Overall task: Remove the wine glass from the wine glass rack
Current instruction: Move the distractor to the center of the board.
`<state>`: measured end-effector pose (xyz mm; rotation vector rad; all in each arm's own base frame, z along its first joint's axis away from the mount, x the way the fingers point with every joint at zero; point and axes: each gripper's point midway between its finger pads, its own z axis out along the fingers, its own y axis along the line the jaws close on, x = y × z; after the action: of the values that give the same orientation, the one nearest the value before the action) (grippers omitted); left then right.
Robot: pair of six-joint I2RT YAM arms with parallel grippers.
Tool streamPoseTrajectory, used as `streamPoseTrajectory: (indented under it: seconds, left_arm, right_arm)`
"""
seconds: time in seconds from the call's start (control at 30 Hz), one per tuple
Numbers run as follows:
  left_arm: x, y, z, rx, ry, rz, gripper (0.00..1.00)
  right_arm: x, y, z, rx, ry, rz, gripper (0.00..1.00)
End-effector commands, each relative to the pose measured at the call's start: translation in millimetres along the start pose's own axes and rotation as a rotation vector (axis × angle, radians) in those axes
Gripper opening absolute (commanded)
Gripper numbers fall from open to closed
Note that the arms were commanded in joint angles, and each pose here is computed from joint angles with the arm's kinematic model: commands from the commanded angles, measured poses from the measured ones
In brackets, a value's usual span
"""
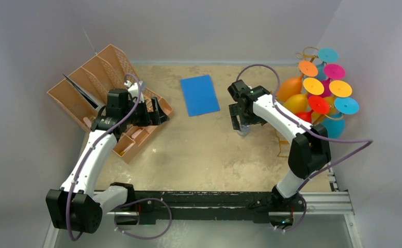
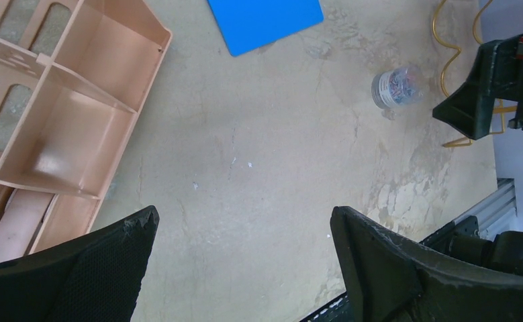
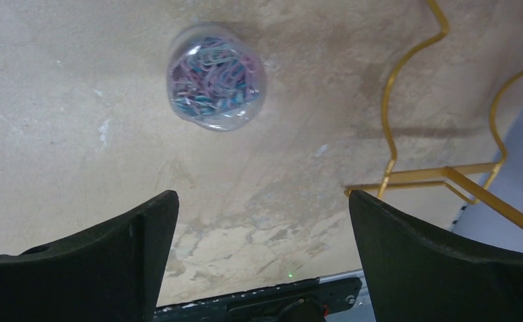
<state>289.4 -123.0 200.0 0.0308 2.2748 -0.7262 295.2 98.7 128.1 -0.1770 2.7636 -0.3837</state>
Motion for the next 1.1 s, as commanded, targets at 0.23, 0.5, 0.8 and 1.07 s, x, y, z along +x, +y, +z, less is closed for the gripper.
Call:
streamPoseTrajectory:
  seconds: [0.23,0.5,0.8,1.07]
  left_arm:
    - [-3.2,-8.7,-19.3,0.019,-0.05,0.058,0.98]
    - [-0.2,-5.8,-15.7,0.011,-0.022,0.053,0.98]
    - [-0.1,-1.3,-18.0,-0.019,-0.031,0.053,0.98]
    - [-0.3,0.4,-19.3,-0.03,-0.036,0.052,0.98]
  right_arm:
    - [14.2,52.4,30.7,-0.18,0.097,0.02,0.99]
    - [22.5,80.1,51.1,-0.26,0.145,0.086,0.99]
    - [-61.9,107.3,70.5,-0.27,0.009,0.119,0.99]
    - [-138.1,111.9,94.8,-0.29,-0.032,0.055,0.99]
